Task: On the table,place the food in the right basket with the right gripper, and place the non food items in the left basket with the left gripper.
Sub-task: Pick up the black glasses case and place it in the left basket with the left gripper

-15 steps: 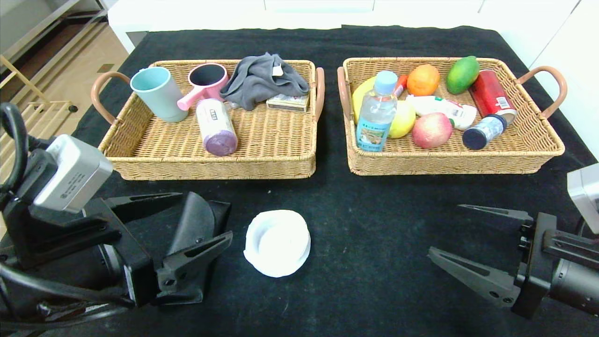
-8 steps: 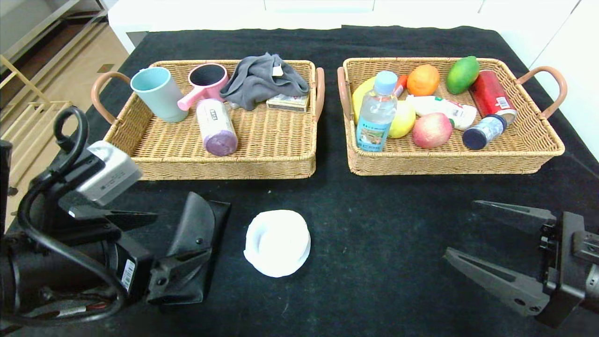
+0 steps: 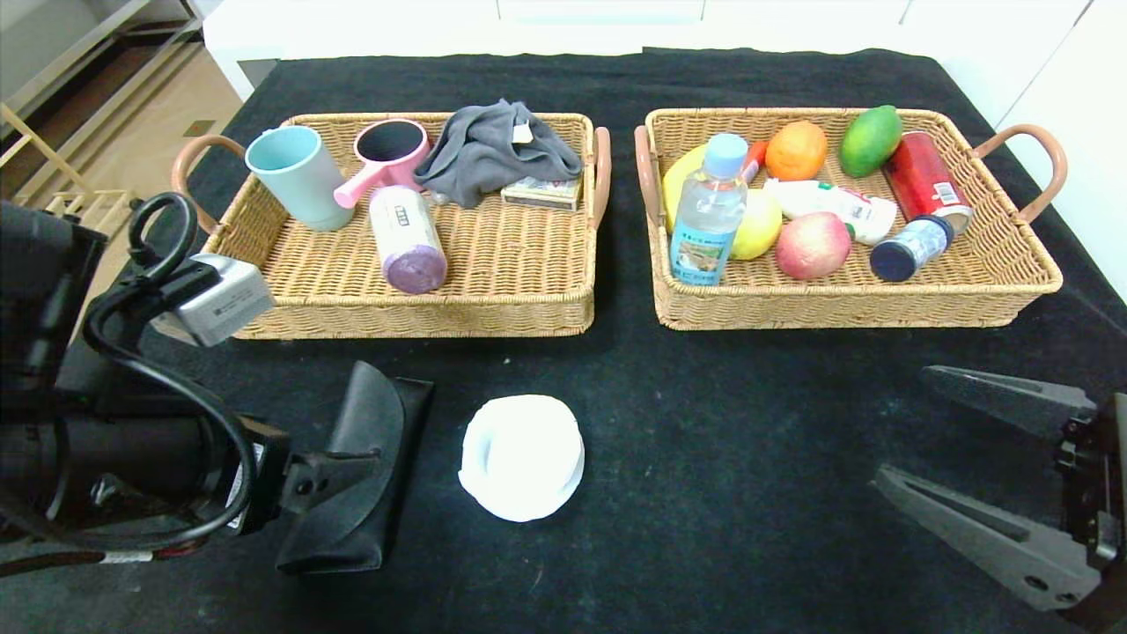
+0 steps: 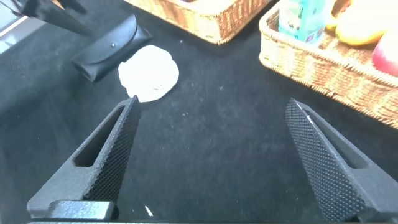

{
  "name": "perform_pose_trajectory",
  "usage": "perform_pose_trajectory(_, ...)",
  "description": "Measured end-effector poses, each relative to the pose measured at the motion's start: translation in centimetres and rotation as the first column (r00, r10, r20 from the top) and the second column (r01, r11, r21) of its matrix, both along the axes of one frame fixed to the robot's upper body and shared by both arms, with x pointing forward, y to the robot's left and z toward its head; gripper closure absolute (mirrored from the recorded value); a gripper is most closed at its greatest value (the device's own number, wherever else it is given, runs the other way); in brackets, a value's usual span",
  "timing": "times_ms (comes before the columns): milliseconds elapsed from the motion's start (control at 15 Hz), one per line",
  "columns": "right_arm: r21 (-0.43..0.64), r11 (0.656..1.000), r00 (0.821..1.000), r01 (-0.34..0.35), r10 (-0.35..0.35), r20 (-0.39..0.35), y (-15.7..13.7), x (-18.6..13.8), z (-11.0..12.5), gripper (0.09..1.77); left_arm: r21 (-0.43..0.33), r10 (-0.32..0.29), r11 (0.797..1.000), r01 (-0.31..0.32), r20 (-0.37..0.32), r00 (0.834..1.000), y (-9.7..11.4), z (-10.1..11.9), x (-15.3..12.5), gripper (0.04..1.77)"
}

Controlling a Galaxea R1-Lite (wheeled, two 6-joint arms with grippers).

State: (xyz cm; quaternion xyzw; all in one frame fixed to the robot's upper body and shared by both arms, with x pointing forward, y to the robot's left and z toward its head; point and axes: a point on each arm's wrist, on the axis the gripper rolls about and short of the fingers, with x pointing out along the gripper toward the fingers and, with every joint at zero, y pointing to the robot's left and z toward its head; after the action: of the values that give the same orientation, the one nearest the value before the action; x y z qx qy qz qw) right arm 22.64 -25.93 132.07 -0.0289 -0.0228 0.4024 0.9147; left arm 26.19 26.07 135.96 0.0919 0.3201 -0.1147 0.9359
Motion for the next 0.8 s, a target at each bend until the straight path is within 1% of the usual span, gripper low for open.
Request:
perform_pose_trajectory(267, 0.01, 1.0, 1.0, -0.002, 0.002, 0.019, -0.2, -0.4, 0.3, 0.16, 0.022, 0.054, 0.998, -0.053, -0.05, 0.997, -0.7, -1.1, 2.2, 0.09)
perform_pose_trajectory(533, 0.014, 1.0, 1.0, -0.004, 0.004, 0.03, -0.3, -0.6, 0.5, 0.15, 0.041, 0.071, 0.997, -0.067, -0.097, 0.993, -1.2, -2.0, 3.7, 0.09)
perform_pose_trajectory(800, 0.015, 1.0, 0.999, -0.003, 0.002, 0.032, -0.3, -0.7, 0.5, 0.15, 0.049, 0.08, 0.996, -0.075, -0.119, 0.99, -1.5, -2.7, 4.8, 0.09)
